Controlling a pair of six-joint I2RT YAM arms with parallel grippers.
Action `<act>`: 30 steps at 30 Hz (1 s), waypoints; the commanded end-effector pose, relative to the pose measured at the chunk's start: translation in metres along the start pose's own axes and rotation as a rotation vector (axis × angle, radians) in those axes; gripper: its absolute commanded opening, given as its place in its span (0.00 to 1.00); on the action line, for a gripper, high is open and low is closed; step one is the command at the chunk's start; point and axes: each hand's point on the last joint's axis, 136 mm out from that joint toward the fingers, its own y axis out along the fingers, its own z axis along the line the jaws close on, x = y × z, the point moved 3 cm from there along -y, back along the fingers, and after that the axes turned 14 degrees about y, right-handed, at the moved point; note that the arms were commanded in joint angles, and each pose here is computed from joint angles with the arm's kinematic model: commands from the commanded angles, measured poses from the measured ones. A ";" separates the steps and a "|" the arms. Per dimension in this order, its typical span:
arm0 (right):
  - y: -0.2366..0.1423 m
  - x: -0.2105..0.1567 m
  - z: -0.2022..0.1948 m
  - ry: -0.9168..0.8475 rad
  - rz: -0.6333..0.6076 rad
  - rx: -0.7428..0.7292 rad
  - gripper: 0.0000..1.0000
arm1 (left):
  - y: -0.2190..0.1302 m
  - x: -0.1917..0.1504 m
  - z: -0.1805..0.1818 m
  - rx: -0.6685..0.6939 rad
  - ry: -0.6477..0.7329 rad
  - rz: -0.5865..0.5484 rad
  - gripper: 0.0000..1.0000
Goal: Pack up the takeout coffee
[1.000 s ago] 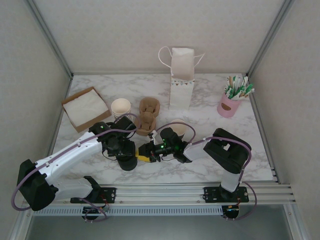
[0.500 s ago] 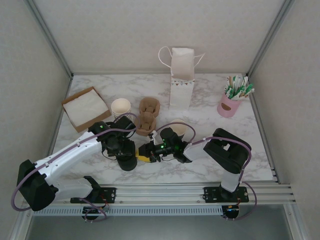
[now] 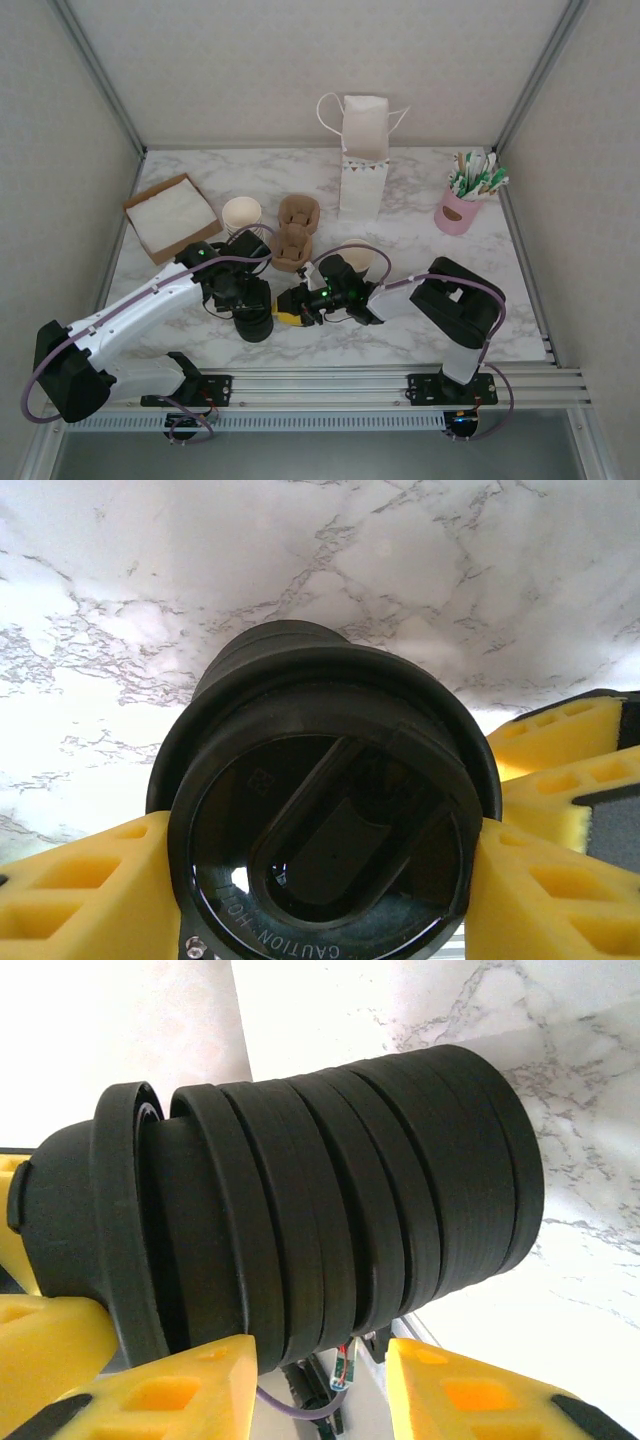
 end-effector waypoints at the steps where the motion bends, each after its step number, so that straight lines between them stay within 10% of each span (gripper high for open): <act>1: -0.003 -0.010 0.023 -0.082 0.011 0.011 0.41 | -0.012 0.006 -0.003 -0.021 -0.015 -0.034 0.57; 30: -0.069 -0.010 0.046 -0.275 -0.245 -0.265 0.58 | -0.044 0.021 0.001 0.037 -0.015 -0.090 0.54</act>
